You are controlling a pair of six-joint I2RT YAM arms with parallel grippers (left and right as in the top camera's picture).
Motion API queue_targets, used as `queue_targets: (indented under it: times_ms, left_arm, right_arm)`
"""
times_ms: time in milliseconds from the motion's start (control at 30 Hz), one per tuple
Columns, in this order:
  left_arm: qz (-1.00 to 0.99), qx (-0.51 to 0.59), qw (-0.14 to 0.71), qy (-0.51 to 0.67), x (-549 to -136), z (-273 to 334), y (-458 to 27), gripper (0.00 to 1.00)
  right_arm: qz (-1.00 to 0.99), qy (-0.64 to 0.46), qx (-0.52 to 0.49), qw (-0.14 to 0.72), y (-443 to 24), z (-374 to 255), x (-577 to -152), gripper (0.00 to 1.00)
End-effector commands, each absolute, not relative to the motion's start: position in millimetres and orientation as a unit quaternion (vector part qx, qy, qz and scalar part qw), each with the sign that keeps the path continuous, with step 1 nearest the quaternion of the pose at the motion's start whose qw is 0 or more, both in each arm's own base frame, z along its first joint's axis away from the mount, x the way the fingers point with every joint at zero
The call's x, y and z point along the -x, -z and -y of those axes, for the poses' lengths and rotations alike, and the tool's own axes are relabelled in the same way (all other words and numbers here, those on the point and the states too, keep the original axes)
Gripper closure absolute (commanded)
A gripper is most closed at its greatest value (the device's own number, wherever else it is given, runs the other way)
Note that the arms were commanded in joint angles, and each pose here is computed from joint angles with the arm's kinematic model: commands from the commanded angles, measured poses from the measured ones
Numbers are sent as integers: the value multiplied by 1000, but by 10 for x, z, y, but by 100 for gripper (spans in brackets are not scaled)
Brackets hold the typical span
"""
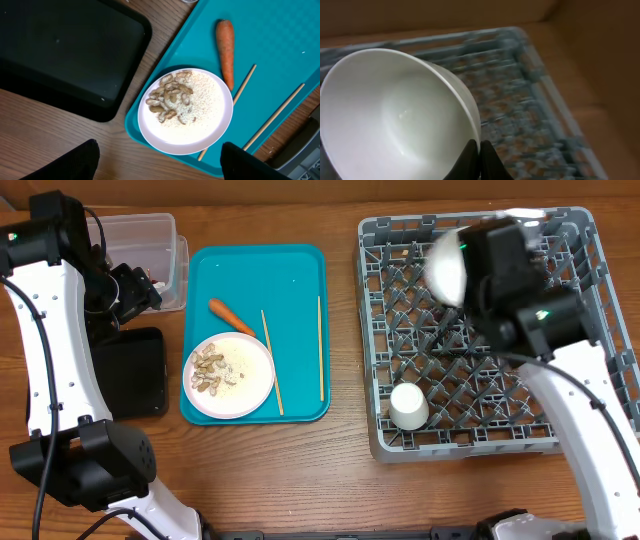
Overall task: Sort waste into correct bins and load items into the dishwasher
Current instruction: 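Lift the white bowl into the rack beside the pink bowl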
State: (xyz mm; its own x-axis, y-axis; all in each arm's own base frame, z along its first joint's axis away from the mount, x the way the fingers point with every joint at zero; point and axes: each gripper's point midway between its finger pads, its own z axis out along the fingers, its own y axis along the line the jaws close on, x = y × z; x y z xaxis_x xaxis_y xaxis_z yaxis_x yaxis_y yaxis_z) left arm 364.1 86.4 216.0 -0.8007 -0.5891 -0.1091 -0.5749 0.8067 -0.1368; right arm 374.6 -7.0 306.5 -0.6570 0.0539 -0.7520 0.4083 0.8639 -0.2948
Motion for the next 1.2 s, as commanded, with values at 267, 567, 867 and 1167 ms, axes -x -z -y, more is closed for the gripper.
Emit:
queue_targets:
  times_ms: [267,567,867,1167]
  left_arm:
    - [-952,291,80,50,-3675,-834,-2180,20]
    - [-952,292,80,50,-3673,-832,-2179,21]
    - [-951,291,86,52,-3703,-836,-2185,21]
    - [-952,291,86,52,-3702,-834,-2185,20]
  right_arm:
    - [-687,537,-334,358,-3246,1636,-3564,96]
    - [-721,564,-305,263,-2435,1923,-3824,96]
    - [-757,564,-263,201,-1848,1844,-3827,96]
    - [-798,524,-218,202,-1643,1439,-3927,96]
